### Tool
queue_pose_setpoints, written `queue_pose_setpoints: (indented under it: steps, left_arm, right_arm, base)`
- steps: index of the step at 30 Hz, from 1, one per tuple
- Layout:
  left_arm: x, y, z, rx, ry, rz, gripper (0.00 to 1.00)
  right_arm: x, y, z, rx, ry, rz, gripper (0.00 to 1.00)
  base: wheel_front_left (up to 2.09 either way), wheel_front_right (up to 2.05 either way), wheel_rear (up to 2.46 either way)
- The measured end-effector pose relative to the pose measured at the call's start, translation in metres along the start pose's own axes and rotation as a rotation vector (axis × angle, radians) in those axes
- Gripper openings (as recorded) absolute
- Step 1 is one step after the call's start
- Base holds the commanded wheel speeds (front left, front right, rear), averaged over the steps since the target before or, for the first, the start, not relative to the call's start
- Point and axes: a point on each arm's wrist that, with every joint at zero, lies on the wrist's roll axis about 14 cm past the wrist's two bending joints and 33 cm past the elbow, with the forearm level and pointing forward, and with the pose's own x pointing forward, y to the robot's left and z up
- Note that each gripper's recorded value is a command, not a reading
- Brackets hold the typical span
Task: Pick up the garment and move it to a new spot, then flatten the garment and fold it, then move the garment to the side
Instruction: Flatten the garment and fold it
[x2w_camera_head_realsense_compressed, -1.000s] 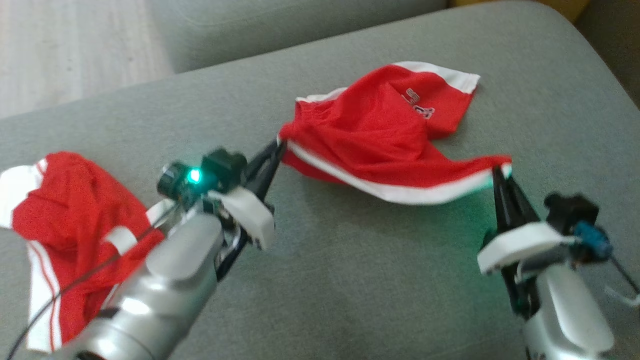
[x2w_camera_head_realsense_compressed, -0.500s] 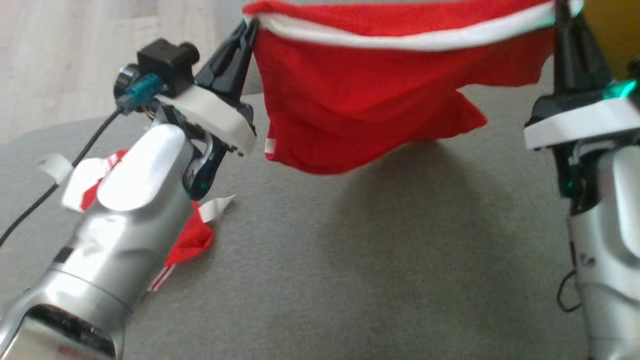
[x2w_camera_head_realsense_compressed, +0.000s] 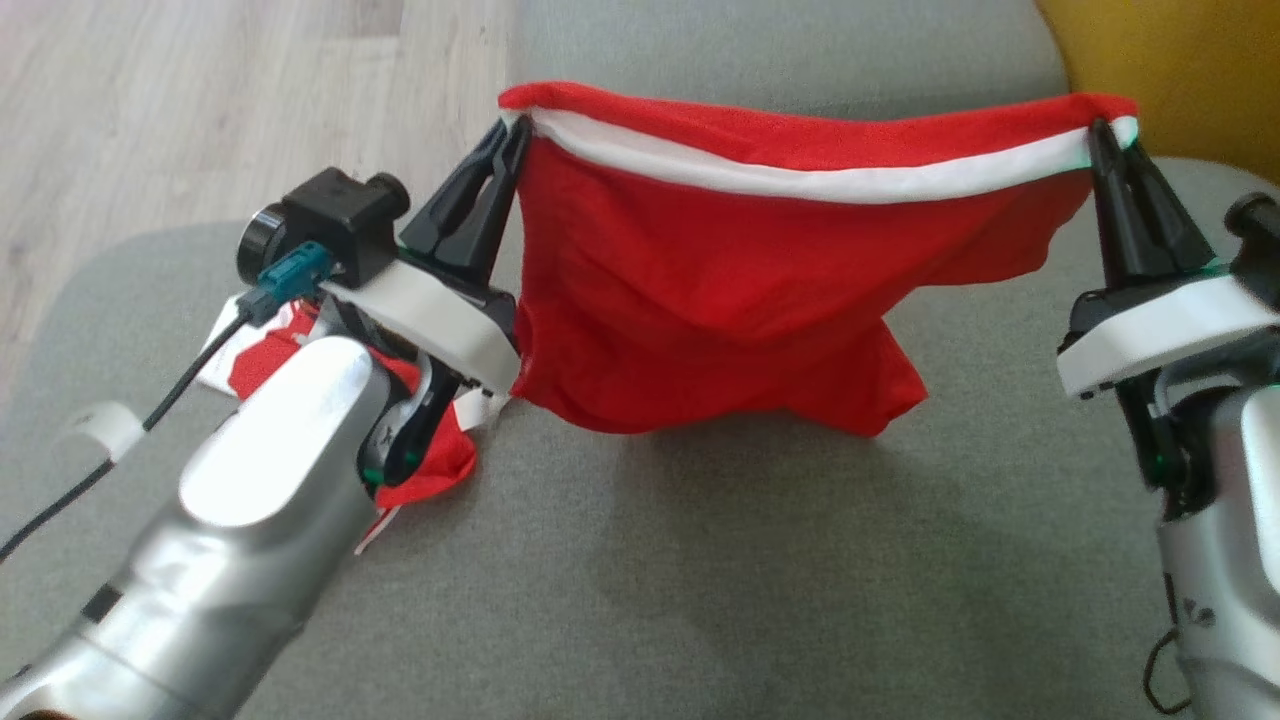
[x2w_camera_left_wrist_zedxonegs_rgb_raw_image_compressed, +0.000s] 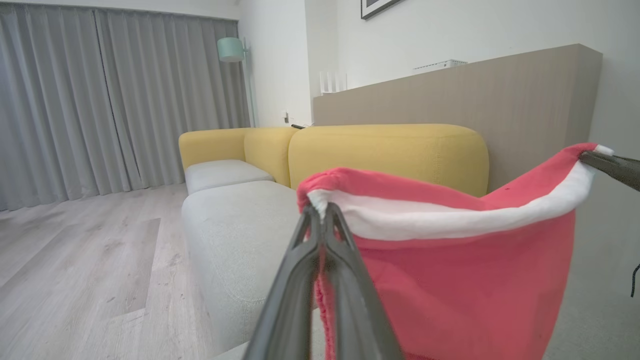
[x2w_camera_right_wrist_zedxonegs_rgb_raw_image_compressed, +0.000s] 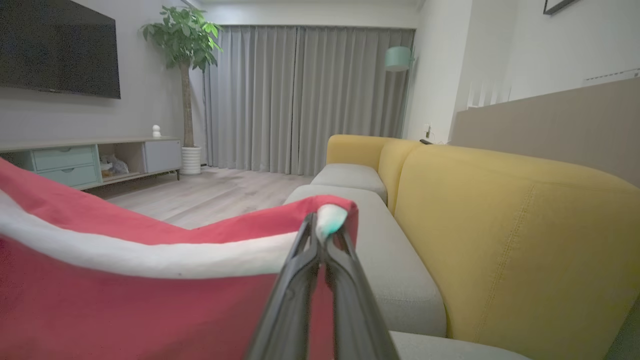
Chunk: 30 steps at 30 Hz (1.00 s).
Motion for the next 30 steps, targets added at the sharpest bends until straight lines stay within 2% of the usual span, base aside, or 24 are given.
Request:
queue_pose_setpoints:
  steps: [6,10,13,17,20,25,30]
  left_arm:
    - [0.013,0.012,-0.010,0.028,0.045,-0.017,0.00]
    - [0.047,0.035,-0.004,0.049,0.036,-0.015,0.00]
    - [0.079,0.066,-0.002,0.080,0.024,0.023,0.00]
    - [0.118,0.104,-0.012,0.121,0.016,0.067,0.00]
    - [0.145,0.119,-0.011,0.112,-0.054,0.095,0.00]
    - [0.174,0.118,-0.005,0.088,-0.150,0.085,0.00]
    - [0.165,0.113,-0.050,0.044,-0.038,0.078,0.00]
  right_arm:
    - [0.023,-0.001,-0.019,-0.005,0.093,0.011,0.00]
    - [0.072,-0.006,-0.010,-0.015,0.068,0.018,0.00]
    - [0.115,-0.013,-0.006,-0.025,0.047,0.019,0.00]
    - [0.163,-0.025,-0.016,-0.041,0.034,-0.001,0.00]
    - [0.187,-0.039,-0.024,-0.075,0.009,-0.030,0.00]
    - [0.205,-0.056,-0.038,-0.115,-0.031,-0.067,0.00]
    - [0.188,-0.048,-0.099,-0.150,0.121,-0.040,0.00]
  base:
    - [0.00,0.00,0.00]
    - [0.00,0.00,0.00]
    - [0.00,0.00,0.00]
    - [0.00,0.00,0.00]
    - [0.00,0.00,0.00]
    - [0.00,0.00,0.00]
    - [0.00,0.00,0.00]
